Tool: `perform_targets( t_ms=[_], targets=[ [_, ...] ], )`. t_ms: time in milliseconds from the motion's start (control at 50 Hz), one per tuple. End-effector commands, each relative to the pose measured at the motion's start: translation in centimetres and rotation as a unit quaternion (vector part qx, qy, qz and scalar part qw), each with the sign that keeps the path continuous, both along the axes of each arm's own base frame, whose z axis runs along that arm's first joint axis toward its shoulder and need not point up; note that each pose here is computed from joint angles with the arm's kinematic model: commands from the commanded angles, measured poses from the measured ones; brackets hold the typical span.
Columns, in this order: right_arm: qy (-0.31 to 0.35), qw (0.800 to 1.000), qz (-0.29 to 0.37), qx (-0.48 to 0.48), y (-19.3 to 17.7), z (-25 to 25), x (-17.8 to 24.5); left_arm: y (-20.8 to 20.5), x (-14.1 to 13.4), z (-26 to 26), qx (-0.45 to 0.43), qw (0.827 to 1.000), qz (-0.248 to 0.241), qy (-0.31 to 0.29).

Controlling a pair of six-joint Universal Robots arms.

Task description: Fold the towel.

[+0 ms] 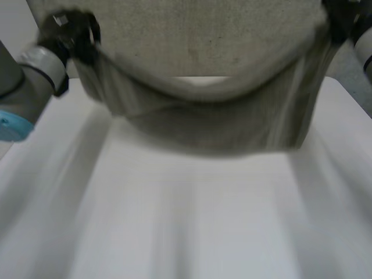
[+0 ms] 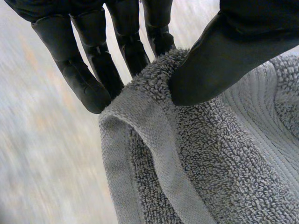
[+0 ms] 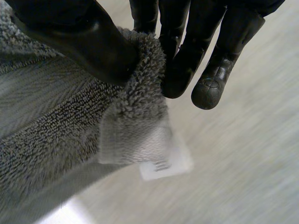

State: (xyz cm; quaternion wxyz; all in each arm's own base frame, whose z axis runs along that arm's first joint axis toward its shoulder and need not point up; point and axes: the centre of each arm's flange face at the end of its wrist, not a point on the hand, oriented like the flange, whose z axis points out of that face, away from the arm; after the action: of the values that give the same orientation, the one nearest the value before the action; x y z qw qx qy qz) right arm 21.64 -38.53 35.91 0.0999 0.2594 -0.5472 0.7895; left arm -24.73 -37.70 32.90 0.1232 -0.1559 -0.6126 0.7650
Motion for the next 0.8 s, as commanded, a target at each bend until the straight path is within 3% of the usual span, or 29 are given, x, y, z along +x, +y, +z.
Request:
perform_targets(
  t_ms=[20,140,180,220,300,540,680,800],
  targets=[
    [-0.031,0.997,0.027,-0.064,3.0,3.4,-0.5,2.0,1.8,6.8,-0.075,0.992,-0.011,0.097],
    [0.006,0.996,0.056,0.074,4.4,-1.1,0.0,2.3,1.9,1.6,0.038,0.997,-0.008,0.068],
    [0.046,0.983,0.061,0.168,5.3,-4.7,-0.1,2.5,1.9,-0.3,0.078,0.995,-0.010,0.057],
    [0.070,0.974,0.056,0.208,5.8,-6.2,-0.3,3.5,2.1,-4.1,0.154,0.987,-0.013,0.030],
    [0.115,0.953,0.052,0.276,7.5,-9.0,-0.8,4.7,2.5,-7.0,0.205,0.979,-0.023,0.002],
    [0.058,0.968,0.050,0.238,8.6,-5.8,-1.1,7.2,3.4,-6.9,0.213,0.976,-0.054,-0.010],
    [0.067,0.952,0.055,0.293,7.3,-9.9,-0.4,5.8,3.1,-10.4,0.249,0.967,-0.051,-0.022],
    [0.069,0.946,0.053,0.311,6.1,-12.2,-0.2,2.8,3.0,-14.5,0.276,0.960,-0.019,-0.028]
  ],
)
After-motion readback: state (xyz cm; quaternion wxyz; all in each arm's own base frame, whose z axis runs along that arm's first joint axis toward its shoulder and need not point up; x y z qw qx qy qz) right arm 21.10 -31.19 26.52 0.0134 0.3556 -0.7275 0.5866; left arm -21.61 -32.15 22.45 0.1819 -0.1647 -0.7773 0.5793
